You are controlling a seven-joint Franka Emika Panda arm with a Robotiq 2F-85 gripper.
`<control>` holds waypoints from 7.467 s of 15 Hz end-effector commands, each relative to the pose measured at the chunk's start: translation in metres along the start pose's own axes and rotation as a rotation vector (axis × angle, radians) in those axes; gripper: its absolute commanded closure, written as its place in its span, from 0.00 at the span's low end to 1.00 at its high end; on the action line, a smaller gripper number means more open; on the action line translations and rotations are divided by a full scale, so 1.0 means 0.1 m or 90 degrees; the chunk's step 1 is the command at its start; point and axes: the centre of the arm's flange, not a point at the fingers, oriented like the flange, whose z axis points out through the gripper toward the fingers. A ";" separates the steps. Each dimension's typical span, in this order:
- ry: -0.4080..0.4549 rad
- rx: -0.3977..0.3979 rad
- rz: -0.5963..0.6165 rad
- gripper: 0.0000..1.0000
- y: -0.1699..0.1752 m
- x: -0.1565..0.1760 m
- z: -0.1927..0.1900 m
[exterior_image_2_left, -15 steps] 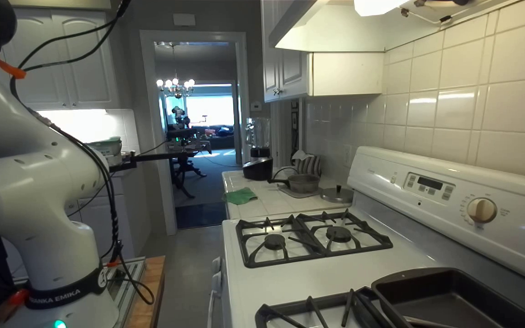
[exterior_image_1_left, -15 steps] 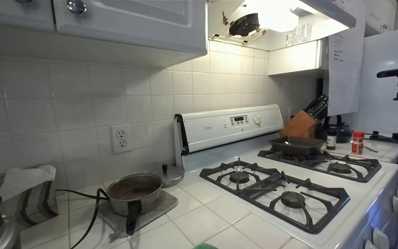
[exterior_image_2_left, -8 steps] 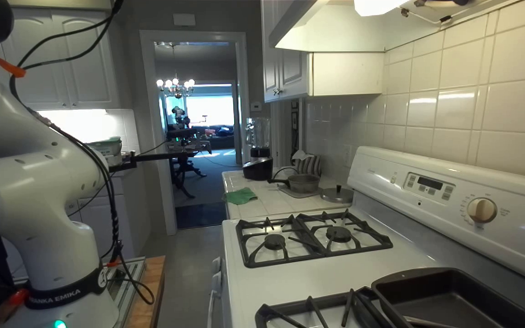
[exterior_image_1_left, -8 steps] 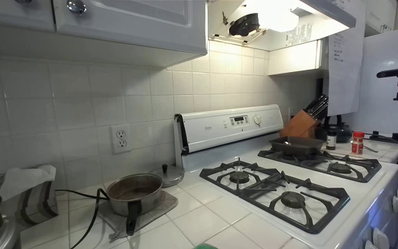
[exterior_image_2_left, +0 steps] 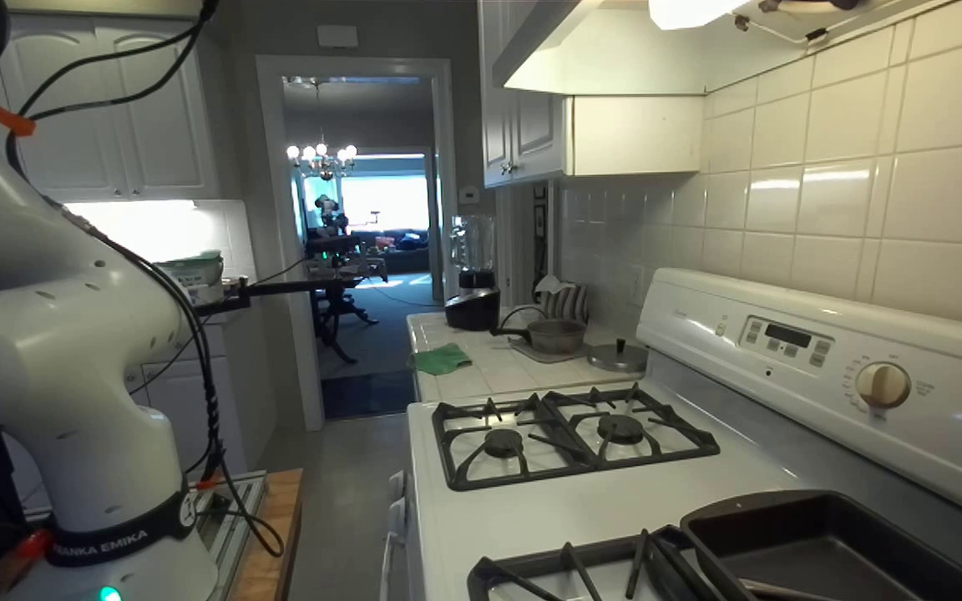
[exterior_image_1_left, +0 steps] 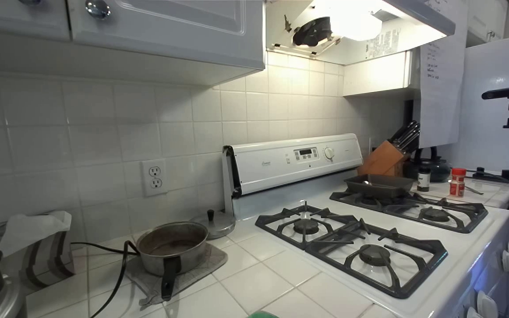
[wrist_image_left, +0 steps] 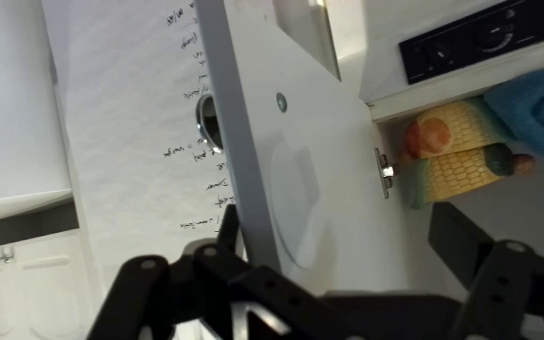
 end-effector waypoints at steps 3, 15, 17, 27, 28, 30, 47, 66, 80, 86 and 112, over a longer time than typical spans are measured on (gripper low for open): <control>-0.012 0.132 -0.033 0.00 -0.11 0.04 0.17; -0.039 0.211 -0.063 0.00 -0.44 0.01 0.33; -0.044 0.219 -0.055 0.00 -0.53 -0.01 0.33; -0.076 0.305 -0.074 0.00 -1.37 -0.16 0.69; -0.080 0.314 -0.073 0.00 -1.43 -0.18 0.75; -0.092 0.336 -0.073 0.00 -1.54 -0.20 0.81; -0.175 0.431 -0.090 0.00 -2.02 -0.34 0.91; -0.142 0.404 -0.119 0.00 -2.78 -0.69 0.84; -0.158 0.358 -0.170 0.00 -3.11 -0.78 0.48; -0.274 0.283 -0.189 0.00 -2.88 -0.87 0.35; -0.377 0.286 -0.285 0.00 -2.17 -1.27 0.43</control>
